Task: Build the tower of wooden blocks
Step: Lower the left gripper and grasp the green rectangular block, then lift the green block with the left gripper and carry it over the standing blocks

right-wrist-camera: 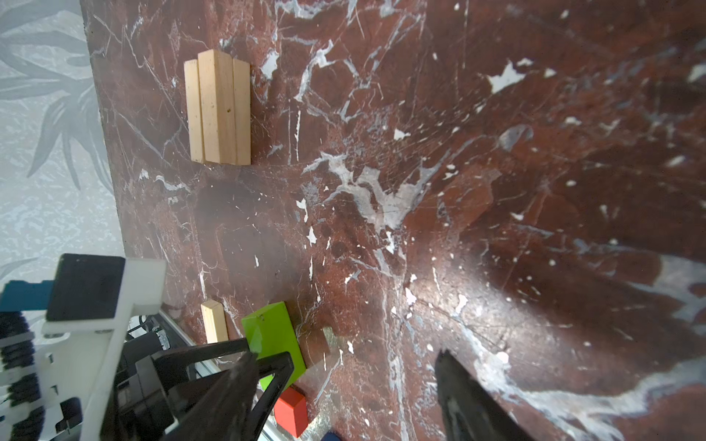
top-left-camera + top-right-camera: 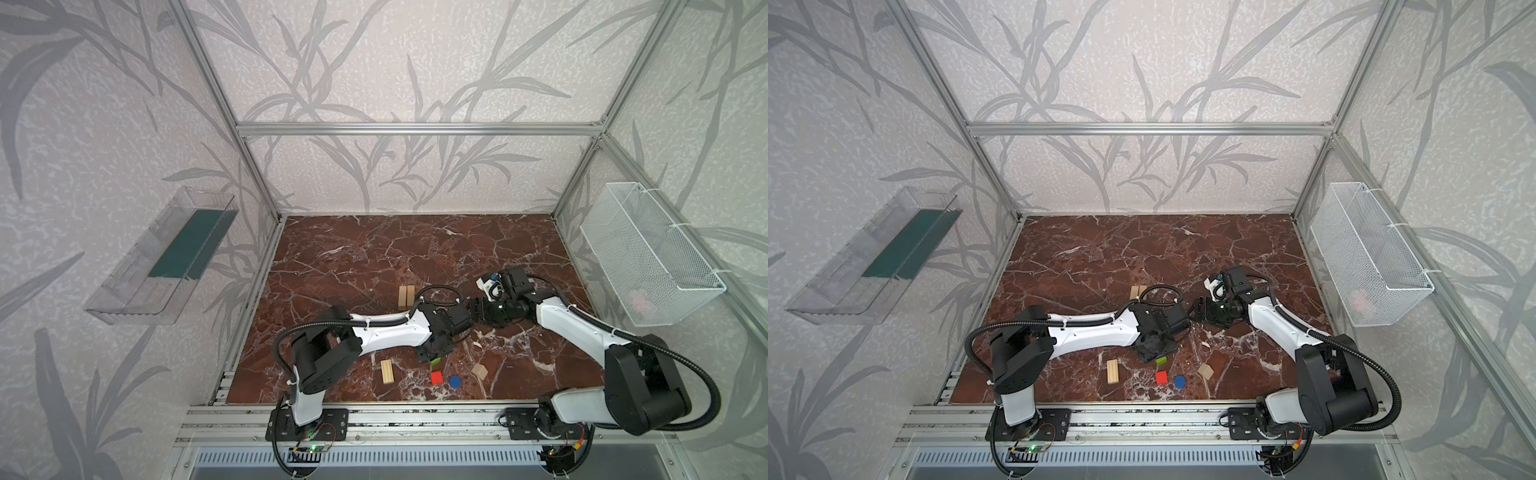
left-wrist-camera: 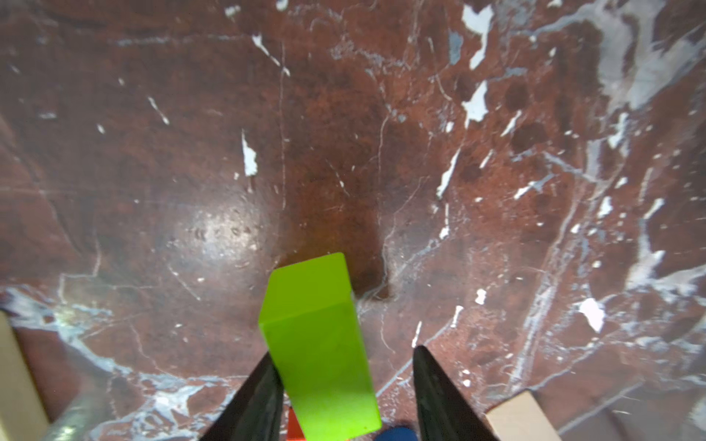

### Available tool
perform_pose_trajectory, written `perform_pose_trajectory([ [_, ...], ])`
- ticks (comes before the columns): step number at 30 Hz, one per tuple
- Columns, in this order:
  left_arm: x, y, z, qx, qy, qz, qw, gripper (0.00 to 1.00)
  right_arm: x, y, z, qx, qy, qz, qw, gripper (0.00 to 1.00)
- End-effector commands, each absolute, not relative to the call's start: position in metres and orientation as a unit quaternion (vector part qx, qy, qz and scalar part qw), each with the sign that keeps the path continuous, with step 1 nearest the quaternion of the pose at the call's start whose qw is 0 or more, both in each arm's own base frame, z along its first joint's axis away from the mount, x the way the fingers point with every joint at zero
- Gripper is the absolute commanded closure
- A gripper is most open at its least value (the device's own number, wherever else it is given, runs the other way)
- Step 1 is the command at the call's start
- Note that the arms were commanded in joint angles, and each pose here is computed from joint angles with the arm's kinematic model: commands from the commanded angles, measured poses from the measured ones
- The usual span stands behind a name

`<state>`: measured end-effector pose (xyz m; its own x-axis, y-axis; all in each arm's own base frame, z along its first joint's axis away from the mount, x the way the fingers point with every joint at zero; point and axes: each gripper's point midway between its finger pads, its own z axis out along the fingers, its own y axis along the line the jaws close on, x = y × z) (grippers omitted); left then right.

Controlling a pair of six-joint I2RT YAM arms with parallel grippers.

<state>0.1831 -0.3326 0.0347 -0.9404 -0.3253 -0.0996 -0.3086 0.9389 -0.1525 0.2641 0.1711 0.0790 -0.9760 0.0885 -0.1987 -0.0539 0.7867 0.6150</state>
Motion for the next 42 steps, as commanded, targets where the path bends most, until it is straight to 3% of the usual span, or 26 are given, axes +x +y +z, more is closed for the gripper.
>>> perform_pose_trajectory([
  [1, 0.183, -0.317, 0.032, -0.157, 0.985, -0.020, 0.066, 0.52, 0.263, 0.170, 0.076, 0.015, 0.936, 0.336, 0.104, 0.27],
  [10, 0.183, -0.317, 0.022, -0.149, 0.987, -0.015, 0.056, 0.54, 0.265, 0.172, 0.071, 0.024, 0.933, 0.346, 0.098, 0.27],
  [26, 0.184, -0.321, 0.015, -0.130, 0.990, -0.023, 0.050, 0.67, 0.263, 0.170, 0.077, 0.022, 0.934, 0.340, 0.102, 0.26],
  [33, 0.194, -0.318, 0.040, -0.094, 0.992, -0.026, 0.084, 0.77, 0.265, 0.168, 0.090, 0.021, 0.934, 0.337, 0.118, 0.26],
  [42, 0.208, -0.305, 0.104, -0.006, 0.990, -0.049, 0.132, 0.83, 0.263, 0.168, 0.106, 0.018, 0.932, 0.340, 0.127, 0.26],
])
